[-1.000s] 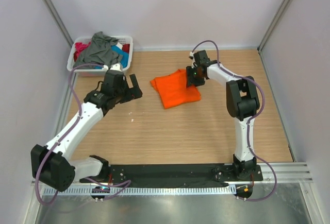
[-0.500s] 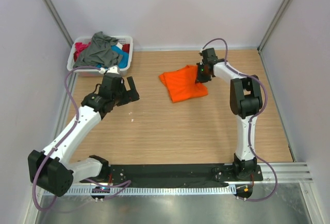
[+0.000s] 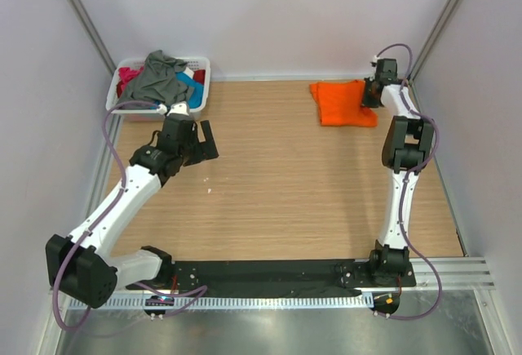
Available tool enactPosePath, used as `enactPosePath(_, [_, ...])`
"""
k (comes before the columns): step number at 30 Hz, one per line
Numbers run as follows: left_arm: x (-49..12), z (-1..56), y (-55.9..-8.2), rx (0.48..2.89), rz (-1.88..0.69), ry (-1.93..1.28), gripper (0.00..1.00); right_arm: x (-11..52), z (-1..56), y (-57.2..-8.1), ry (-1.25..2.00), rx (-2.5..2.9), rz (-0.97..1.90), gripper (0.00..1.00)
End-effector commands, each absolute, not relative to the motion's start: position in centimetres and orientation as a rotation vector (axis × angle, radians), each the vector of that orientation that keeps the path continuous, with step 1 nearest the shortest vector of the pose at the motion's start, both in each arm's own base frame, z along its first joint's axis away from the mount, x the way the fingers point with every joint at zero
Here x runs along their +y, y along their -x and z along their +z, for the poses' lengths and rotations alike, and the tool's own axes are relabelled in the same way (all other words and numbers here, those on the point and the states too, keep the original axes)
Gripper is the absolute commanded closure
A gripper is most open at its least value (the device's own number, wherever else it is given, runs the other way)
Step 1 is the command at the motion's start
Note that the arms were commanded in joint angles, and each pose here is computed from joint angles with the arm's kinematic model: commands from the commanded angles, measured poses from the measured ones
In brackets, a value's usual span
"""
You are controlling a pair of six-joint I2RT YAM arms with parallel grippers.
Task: Fold and stack the t-shirts
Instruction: Neatly place the folded tshirt to the corner
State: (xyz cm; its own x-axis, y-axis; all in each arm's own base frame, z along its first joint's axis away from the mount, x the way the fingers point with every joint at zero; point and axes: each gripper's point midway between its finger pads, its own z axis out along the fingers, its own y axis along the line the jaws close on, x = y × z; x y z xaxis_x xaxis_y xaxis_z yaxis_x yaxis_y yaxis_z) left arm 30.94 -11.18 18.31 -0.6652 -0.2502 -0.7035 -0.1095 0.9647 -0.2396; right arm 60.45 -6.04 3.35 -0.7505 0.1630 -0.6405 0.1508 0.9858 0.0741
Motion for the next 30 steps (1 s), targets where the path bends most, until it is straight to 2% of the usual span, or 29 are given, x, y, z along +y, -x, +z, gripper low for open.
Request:
enactPosePath(1, [-10.6,20.2,-32.5,2.250,-0.177,0.250,0.00,-12.6,1.2,-58.5,-0.216,2.516,-0.228,0.99])
enactPosePath(9, [-11.3,19.3,-34.1,2.301,-0.152,0.235,0.00,-21.3,3.3,-57.3,-0.297,2.467,-0.283,0.99])
enactPosePath(14, [-12.1,18.6,-35.4,2.336,-0.154,0.240,0.01,-23.6,5.4,-59.0,-0.229,2.380,-0.370,0.94])
enactPosePath(15, [-12.2,18.5,-35.6,2.342,-0.155,0.240,0.00,-23.7,5.4,-59.4,-0.204,2.371,-0.380,0.90])
enactPosePath(20, [-13.1,18.5,-36.8,2.360,-0.167,0.241,0.01,-24.3,5.2,-61.7,-0.188,2.311,-0.383,0.85])
enactPosePath(23, [-13.7,18.1,-37.4,2.377,-0.192,0.247,0.00,-24.1,6.4,-62.7,-0.191,2.256,-0.352,0.71])
enactPosePath(24, [-14.0,17.9,-37.4,2.387,-0.204,0.245,0.00,-24.1,7.1,-63.1,-0.190,2.232,-0.348,0.60])
enactPosePath(25, [-14.2,17.9,-37.5,2.388,-0.217,0.247,0.00,-24.0,7.9,-63.3,-0.193,2.216,-0.339,0.54])
enactPosePath(26, [-14.3,18.0,-37.5,2.386,-0.224,0.251,0.00,-23.9,9.0,-63.5,-0.195,2.195,-0.329,0.39])
enactPosePath(30, [-14.4,18.3,-37.1,2.377,-0.243,0.246,0.00,-23.7,17.2,-63.0,-0.228,2.076,-0.343,0.13])
